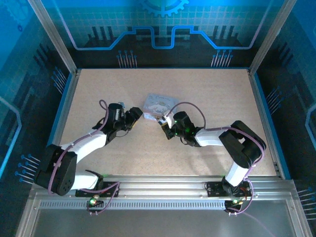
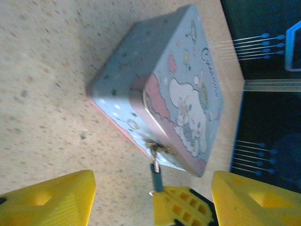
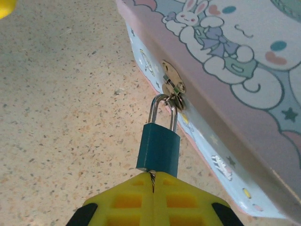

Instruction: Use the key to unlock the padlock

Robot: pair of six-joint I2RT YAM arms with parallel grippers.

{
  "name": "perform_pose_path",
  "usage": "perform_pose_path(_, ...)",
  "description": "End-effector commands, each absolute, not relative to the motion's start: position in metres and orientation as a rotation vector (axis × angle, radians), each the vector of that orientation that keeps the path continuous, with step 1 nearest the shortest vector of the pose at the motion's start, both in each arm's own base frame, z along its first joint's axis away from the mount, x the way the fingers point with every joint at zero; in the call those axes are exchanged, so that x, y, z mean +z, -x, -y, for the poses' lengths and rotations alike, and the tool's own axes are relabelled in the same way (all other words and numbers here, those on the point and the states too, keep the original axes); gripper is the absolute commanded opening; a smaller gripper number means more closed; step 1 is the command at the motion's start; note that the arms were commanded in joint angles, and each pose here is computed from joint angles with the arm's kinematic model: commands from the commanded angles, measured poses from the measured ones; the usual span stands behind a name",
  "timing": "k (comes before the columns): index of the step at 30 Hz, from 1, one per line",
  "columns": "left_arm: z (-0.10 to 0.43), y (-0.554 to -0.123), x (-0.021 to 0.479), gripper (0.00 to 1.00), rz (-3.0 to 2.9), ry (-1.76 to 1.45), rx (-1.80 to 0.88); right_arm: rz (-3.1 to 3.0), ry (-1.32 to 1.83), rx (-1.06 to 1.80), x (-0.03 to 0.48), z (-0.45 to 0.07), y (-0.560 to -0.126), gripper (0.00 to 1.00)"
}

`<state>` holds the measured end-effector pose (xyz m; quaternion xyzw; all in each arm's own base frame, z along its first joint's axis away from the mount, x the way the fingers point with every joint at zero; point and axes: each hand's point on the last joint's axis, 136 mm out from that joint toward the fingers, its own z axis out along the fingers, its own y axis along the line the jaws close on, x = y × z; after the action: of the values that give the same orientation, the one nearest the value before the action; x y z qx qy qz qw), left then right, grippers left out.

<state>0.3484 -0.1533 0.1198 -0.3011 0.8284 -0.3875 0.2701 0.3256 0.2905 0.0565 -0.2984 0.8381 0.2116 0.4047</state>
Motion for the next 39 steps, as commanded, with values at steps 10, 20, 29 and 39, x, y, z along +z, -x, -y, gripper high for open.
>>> perform_pose_path(10,0.125,-0.386,0.126,0.76,-2.336,0.639,-0.834,-2.330,0.410,0.738,0.043,-0.255,-0.326,0.00)
perform_pose_path(20,0.161,-0.419,0.111,0.76,-2.414,0.527,-0.899,-2.392,0.283,0.785,0.035,-0.240,-0.330,0.00)
perform_pose_path(29,0.193,-0.445,0.097,0.74,-2.466,0.450,-0.922,-2.416,0.224,0.796,0.030,-0.232,-0.331,0.02)
perform_pose_path(39,0.193,-0.447,0.072,0.67,-2.496,0.456,-0.844,-2.407,0.184,0.738,0.031,-0.217,-0.328,0.16)
